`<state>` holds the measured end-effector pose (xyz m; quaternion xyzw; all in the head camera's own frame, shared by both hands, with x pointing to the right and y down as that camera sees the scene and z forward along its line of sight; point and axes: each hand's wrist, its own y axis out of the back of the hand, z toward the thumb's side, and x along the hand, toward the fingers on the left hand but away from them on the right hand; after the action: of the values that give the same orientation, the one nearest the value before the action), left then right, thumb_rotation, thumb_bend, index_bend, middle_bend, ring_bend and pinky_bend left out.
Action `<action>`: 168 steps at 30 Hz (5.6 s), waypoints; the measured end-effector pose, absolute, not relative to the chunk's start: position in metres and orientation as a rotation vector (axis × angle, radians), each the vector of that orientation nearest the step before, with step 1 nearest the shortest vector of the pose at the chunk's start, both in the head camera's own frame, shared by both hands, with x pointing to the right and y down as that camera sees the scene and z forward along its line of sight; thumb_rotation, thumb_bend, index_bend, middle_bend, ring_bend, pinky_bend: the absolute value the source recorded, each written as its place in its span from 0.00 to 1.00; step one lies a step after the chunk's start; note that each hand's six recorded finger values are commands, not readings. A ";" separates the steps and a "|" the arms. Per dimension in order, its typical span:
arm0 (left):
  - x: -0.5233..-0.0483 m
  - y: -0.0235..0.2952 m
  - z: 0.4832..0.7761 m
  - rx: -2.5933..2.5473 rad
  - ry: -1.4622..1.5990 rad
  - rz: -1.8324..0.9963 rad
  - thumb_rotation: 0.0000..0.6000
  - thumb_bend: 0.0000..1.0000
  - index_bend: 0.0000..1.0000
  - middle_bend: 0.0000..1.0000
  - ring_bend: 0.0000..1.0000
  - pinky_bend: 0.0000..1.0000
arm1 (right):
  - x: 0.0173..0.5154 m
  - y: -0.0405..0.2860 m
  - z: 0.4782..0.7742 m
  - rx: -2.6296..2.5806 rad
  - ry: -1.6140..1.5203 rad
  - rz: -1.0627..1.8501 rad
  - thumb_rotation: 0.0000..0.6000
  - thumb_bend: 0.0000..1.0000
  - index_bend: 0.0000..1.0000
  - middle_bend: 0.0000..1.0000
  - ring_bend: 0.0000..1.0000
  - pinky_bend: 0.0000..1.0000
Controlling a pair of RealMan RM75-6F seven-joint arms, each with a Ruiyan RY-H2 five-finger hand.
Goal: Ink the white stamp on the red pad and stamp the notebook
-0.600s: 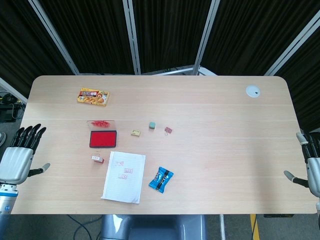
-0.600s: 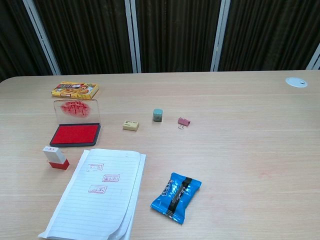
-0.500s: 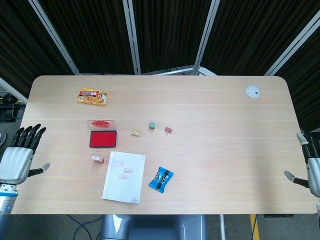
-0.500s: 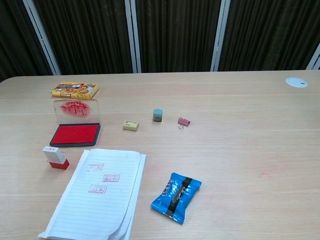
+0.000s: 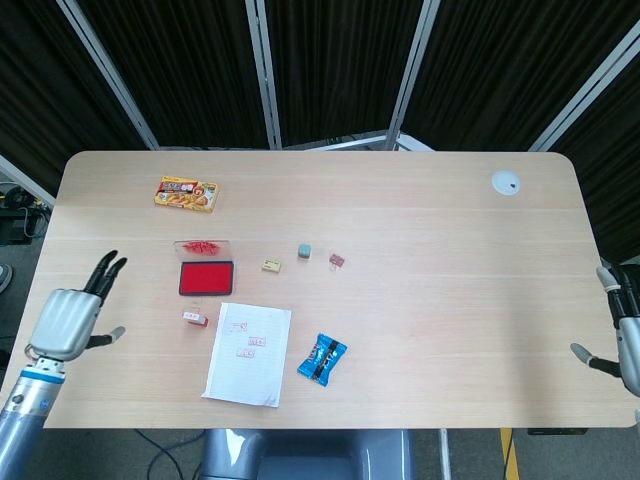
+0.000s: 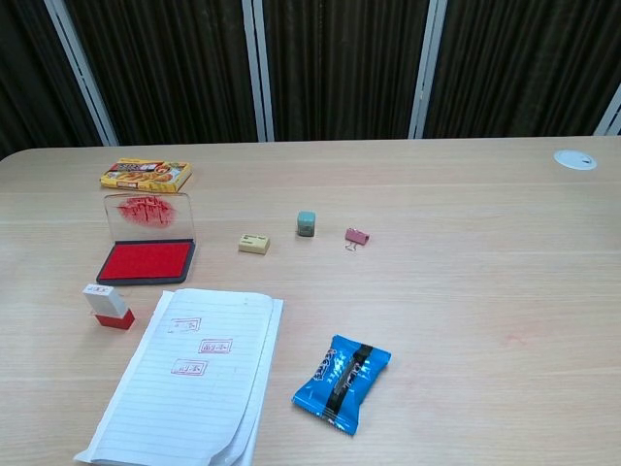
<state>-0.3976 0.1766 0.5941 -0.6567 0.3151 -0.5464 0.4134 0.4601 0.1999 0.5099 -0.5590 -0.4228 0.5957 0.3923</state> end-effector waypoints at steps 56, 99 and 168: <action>-0.323 0.179 0.728 -1.867 0.522 -1.351 1.00 0.29 0.47 0.47 0.86 0.88 | 0.474 0.199 0.535 -1.396 -1.023 1.619 1.00 0.00 0.00 0.00 0.00 0.00; -0.321 0.115 0.696 -1.882 0.643 -1.325 1.00 0.39 0.57 0.55 0.86 0.88 | 0.474 0.198 0.541 -1.385 -1.007 1.631 1.00 0.00 0.00 0.00 0.00 0.00; -0.331 0.089 0.738 -1.958 0.661 -1.423 1.00 0.40 0.59 0.56 0.85 0.88 | 0.485 0.200 0.553 -1.346 -0.987 1.694 1.00 0.00 0.00 0.00 0.00 0.00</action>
<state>-0.3311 0.0887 0.7383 -0.7417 0.2504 -0.5390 0.3108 0.4849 0.1996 0.5528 -0.5253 -0.3852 0.6609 0.3727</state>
